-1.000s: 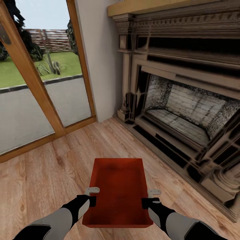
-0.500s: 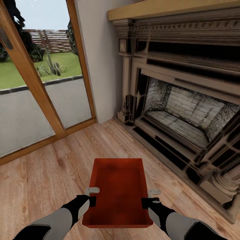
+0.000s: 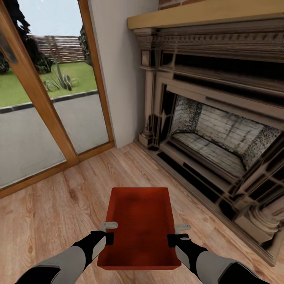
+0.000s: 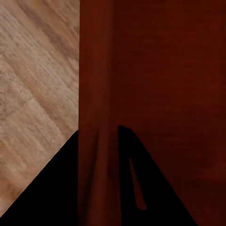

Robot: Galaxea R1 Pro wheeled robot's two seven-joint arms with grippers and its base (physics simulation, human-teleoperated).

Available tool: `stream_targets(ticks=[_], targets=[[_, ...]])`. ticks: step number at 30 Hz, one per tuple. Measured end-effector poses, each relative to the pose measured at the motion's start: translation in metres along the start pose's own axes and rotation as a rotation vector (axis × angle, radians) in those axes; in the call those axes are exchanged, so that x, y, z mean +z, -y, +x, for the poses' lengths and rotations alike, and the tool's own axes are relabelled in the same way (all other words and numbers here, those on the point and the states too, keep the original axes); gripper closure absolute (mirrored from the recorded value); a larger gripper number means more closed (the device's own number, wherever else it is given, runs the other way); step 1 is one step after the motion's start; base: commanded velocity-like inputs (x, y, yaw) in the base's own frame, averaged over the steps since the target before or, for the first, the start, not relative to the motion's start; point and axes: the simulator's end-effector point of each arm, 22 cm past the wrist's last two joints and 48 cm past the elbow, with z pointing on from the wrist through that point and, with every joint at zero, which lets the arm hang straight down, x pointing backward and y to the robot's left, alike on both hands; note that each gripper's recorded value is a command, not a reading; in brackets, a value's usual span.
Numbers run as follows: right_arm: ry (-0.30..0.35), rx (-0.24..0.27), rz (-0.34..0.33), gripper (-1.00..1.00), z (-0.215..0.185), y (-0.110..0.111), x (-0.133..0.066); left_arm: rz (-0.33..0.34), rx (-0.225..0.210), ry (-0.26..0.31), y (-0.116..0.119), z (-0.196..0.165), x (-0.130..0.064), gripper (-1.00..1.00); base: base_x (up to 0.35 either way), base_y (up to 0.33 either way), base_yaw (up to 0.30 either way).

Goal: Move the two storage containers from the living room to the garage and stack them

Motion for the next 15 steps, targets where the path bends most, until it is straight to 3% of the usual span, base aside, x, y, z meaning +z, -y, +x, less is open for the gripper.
stream_targets(ticks=[15], targets=[[0.001,0.001,0.0,1.0,-0.015,0.002,-0.025,0.0,0.0,0.0,-0.001,-0.012,-0.027,1.0,0.0,0.0,0.0]])
